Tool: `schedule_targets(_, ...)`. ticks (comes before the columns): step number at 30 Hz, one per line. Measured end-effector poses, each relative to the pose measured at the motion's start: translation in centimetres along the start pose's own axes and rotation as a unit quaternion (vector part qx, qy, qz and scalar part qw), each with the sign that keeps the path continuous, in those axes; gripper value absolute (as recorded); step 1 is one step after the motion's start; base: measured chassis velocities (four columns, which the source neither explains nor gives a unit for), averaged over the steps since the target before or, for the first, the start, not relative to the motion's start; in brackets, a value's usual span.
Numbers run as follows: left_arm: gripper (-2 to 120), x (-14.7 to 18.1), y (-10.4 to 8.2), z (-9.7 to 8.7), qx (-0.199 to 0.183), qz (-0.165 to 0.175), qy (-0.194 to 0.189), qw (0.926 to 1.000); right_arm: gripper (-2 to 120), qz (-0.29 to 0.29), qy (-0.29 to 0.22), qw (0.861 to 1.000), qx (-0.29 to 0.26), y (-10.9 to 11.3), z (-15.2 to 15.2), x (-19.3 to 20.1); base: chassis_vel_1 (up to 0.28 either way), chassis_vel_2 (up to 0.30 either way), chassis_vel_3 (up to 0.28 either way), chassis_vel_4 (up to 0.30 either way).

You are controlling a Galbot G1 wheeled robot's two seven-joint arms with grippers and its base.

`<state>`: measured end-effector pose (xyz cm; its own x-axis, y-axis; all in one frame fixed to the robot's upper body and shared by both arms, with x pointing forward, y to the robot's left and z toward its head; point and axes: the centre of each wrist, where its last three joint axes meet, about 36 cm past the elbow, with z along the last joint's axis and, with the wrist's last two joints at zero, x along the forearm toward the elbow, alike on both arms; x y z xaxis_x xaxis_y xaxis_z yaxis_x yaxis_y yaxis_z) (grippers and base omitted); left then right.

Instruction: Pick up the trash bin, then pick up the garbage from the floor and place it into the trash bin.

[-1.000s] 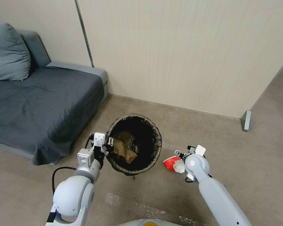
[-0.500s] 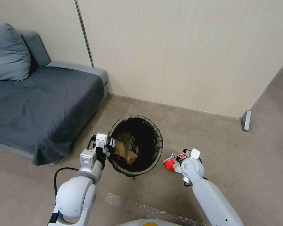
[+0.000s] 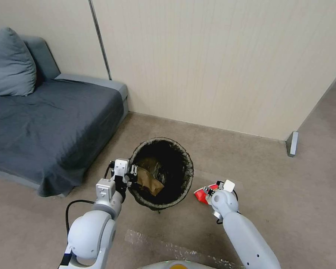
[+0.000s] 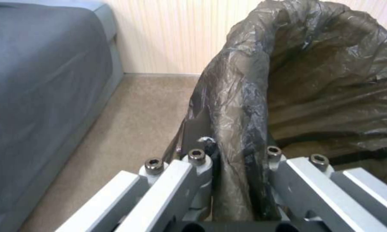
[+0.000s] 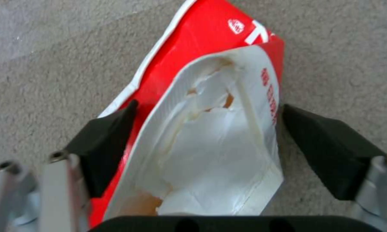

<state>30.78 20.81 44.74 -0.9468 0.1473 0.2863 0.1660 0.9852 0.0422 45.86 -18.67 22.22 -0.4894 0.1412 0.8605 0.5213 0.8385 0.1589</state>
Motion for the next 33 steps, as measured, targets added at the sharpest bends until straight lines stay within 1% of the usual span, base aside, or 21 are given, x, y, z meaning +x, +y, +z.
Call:
schedule_targets(2, 5, 0.0, 0.0, 0.0, 0.000, 0.000, 0.000, 1.0000, 81, 0.000, 0.000, 1.000, 0.000, 0.0, 0.0, 0.0, 0.000, 0.000, 0.000, 0.000)
schedule_targets(4, 5, 0.0, 0.1, 0.1, 0.000, 0.000, 0.000, 1.0000, 73, -0.001, -0.001, 1.000, 0.000, 0.0, 0.2, 0.0, 0.000, 0.000, 0.000, 0.000)
schedule_targets(5, 5, 0.0, 0.1, 0.1, 0.000, 0.000, 0.000, 1.0000, 73, -0.001, -0.001, 1.000, 0.000, 0.0, 0.2, 0.0, 0.000, 0.000, 0.000, 0.000)
schedule_targets(9, 5, -0.1, 0.1, 0.2, -0.001, 0.000, 0.001, 1.0000, 61, -0.003, -0.005, 1.000, 0.003, -0.1, 0.5, 0.1, 0.000, 0.000, 0.000, 0.000)
schedule_targets(10, 5, -0.1, 0.1, 0.2, -0.001, 0.000, 0.001, 1.0000, 61, -0.003, -0.005, 1.000, 0.003, -0.1, 0.5, 0.1, 0.000, 0.000, 0.000, 0.000)
schedule_targets(12, 5, -0.1, 0.2, 0.3, -0.001, 0.000, 0.001, 1.0000, 55, -0.006, -0.009, 1.000, 0.005, -0.3, 0.6, 0.2, 0.000, 0.000, 0.000, 0.000)
schedule_targets(13, 5, -0.1, 0.2, 0.3, -0.001, 0.000, 0.001, 1.0000, 55, -0.006, -0.009, 1.000, 0.005, -0.3, 0.6, 0.2, 0.000, 0.000, 0.000, 0.000)
schedule_targets(16, 5, -0.1, 0.2, 0.4, -0.002, 0.000, 0.000, 1.0000, 46, -0.013, -0.012, 1.000, 0.008, -0.6, 0.9, 0.6, 0.000, 0.000, 0.000, 0.000)
schedule_targets(17, 5, -0.1, 0.2, 0.4, -0.002, 0.000, 0.000, 1.0000, 46, -0.013, -0.012, 1.000, 0.008, -0.6, 0.9, 0.6, 0.000, 0.000, 0.000, 0.000)
schedule_targets(19, 5, -0.1, 0.2, 0.5, -0.002, 0.001, 0.000, 1.0000, 38, -0.016, -0.016, 1.000, 0.013, -0.7, 1.1, 0.8, 0.000, 0.000, 0.000, 0.000)
schedule_targets(20, 5, -0.1, 0.2, 0.5, -0.002, 0.001, 0.000, 1.0000, 38, -0.016, -0.016, 1.000, 0.013, -0.7, 1.1, 0.8, 0.000, 0.000, 0.000, 0.000)
schedule_targets(22, 5, -0.1, 0.2, 0.5, -0.003, 0.001, 0.000, 1.0000, 30, -0.017, -0.024, 0.999, 0.020, -1.0, 1.2, 1.0, 0.000, 0.000, 0.000, 0.000)
schedule_targets(23, 5, -0.1, 0.2, 0.5, -0.003, 0.001, 0.000, 1.0000, 30, -0.017, -0.024, 0.999, 0.020, -1.0, 1.2, 1.0, 0.000, 0.000, 0.000, 0.000)
schedule_targets(26, 5, -0.1, 0.2, 0.5, -0.002, 0.001, -0.001, 1.0000, 19, -0.023, -0.052, 0.998, 0.041, -1.5, 1.2, 1.4, 0.000, 0.000, 0.000, 0.000)
schedule_targets(27, 5, -0.1, 0.2, 0.5, -0.002, 0.001, -0.001, 1.0000, 19, -0.023, -0.052, 0.998, 0.041, -1.5, 1.2, 1.4, 0.000, 0.000, 0.000, 0.000)
schedule_targets(29, 5, -0.1, 0.1, 0.5, -0.002, 0.002, -0.001, 1.0000, 14, -0.030, -0.069, 0.996, 0.051, -1.9, 0.9, 2.0, 0.000, 0.000, 0.000, 0.000)
schedule_targets(30, 5, 0.0, 0.1, 0.5, -0.002, 0.002, -0.002, 1.0000, 10, -0.035, -0.080, 0.995, 0.057, -2.2, 0.7, 2.4, 0.000, 0.000, 0.000, 0.000)
schedule_targets(31, 5, 0.0, 0.0, 0.4, -0.002, 0.003, -0.002, 1.0000, 7, -0.038, -0.087, 0.994, 0.059, -2.4, 0.5, 2.6, 0.000, 0.000, 0.000, 0.000)
schedule_targets(32, 5, 0.0, 0.0, 0.4, -0.002, 0.003, -0.002, 1.0000, 7, -0.038, -0.087, 0.994, 0.059, -2.4, 0.5, 2.6, 0.000, 0.000, 0.000, 0.000)
schedule_targets(33, 5, 0.1, 0.0, 0.3, -0.002, 0.003, -0.004, 1.0000, 3, -0.044, -0.098, 0.992, 0.066, -2.9, 0.2, 3.1, 0.000, 0.000, 0.000, 0.000)
